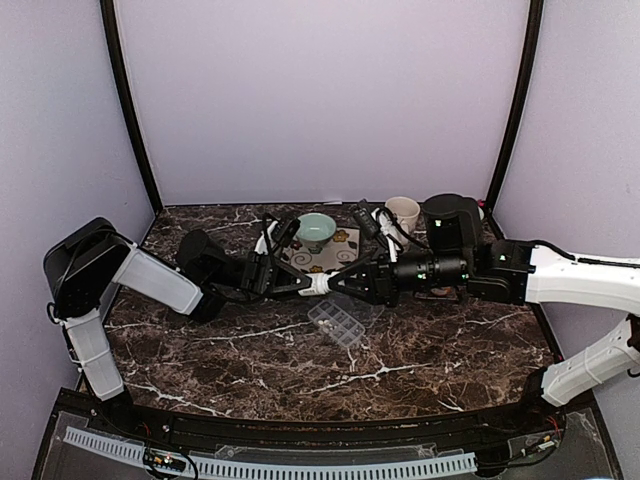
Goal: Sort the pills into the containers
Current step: Screw the lid of the pill bottle onto the pill bottle.
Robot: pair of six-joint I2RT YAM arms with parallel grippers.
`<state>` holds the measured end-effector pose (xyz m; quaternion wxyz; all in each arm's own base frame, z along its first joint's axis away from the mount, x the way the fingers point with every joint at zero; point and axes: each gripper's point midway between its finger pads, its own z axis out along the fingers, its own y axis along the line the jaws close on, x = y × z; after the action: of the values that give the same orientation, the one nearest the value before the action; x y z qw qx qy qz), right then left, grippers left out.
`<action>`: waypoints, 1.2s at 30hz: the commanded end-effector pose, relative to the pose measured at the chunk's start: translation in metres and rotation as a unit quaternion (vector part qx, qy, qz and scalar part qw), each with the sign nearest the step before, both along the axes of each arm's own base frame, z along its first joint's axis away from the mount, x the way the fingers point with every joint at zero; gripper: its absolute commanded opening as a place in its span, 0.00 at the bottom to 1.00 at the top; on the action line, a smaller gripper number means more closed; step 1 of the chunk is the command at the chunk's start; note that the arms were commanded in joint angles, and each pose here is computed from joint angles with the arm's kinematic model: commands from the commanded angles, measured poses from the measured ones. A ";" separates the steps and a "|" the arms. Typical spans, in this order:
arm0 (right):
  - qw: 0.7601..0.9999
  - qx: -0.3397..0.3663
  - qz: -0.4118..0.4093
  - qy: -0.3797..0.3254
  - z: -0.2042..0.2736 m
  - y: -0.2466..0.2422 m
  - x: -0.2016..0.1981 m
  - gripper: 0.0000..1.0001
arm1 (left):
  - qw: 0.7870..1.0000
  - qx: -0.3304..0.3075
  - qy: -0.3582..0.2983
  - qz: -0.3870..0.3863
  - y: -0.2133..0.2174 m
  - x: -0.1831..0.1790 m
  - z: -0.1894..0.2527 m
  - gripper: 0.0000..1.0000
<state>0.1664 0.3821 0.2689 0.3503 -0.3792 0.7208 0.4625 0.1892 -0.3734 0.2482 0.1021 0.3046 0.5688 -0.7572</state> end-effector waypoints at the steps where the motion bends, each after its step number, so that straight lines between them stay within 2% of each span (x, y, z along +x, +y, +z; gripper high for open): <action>1: 1.000 0.025 0.016 -0.006 0.009 0.006 -0.006 0.00 | 0.993 -0.083 -0.086 -0.001 0.008 -0.016 0.053 0.00; 36: 1.000 0.017 0.007 -0.005 0.002 0.003 -0.010 0.00 | 0.992 -0.090 -0.091 0.001 0.009 -0.016 0.061 0.00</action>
<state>0.1636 0.3807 0.2728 0.3612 -0.3756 0.7133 0.4686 0.1892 -0.3730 0.2581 0.1083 0.3100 0.5617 -0.7594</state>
